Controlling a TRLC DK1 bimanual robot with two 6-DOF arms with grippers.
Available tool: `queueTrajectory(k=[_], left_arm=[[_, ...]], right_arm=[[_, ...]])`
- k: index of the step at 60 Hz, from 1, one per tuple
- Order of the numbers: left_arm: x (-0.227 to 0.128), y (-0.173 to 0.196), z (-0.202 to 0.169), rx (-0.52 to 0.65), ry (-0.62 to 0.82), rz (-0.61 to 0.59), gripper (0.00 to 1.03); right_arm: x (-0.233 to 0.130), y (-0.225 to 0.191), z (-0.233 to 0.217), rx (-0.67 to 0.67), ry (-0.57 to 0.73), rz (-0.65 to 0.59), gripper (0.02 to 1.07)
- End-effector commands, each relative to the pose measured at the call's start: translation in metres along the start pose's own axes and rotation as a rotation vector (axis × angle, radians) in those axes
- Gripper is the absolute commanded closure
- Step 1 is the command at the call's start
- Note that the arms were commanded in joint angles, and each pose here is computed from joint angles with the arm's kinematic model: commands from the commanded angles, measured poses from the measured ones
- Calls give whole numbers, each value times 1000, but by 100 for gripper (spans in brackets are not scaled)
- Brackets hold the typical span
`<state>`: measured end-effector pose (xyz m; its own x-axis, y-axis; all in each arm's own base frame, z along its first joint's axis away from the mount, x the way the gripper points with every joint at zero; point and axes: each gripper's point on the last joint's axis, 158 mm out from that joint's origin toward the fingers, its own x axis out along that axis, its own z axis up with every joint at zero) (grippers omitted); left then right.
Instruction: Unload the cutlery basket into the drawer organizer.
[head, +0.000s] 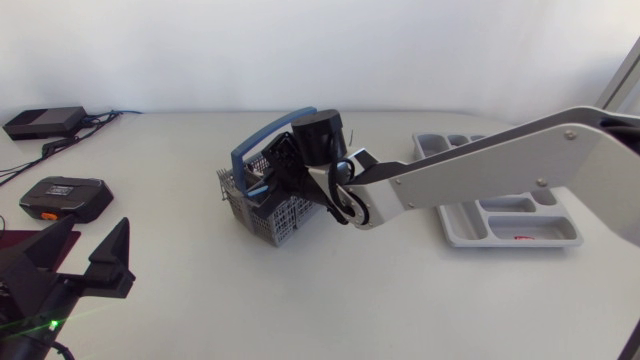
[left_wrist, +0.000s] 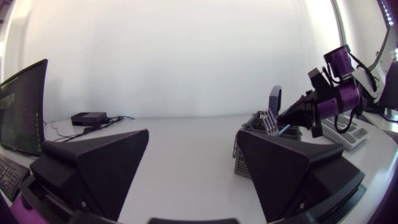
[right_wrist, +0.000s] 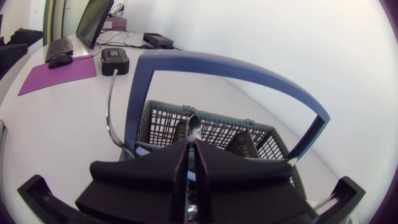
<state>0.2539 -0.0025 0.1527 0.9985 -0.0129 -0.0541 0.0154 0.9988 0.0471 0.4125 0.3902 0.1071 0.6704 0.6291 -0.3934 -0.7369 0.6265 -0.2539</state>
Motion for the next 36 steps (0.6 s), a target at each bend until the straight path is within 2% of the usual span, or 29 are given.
queueTrajectory(k=[1, 20, 36], left_arm=[[2, -1, -24, -21, 58, -3, 4], [2, -1, -24, -21, 58, -3, 4], [2, -1, -25, -21, 58, -3, 4]], right_arm=[[-16, 1, 19, 3, -50, 4, 101], [-69, -14, 56, 10, -111, -20, 101], [-125, -27, 76, 41, -66, -17, 101]])
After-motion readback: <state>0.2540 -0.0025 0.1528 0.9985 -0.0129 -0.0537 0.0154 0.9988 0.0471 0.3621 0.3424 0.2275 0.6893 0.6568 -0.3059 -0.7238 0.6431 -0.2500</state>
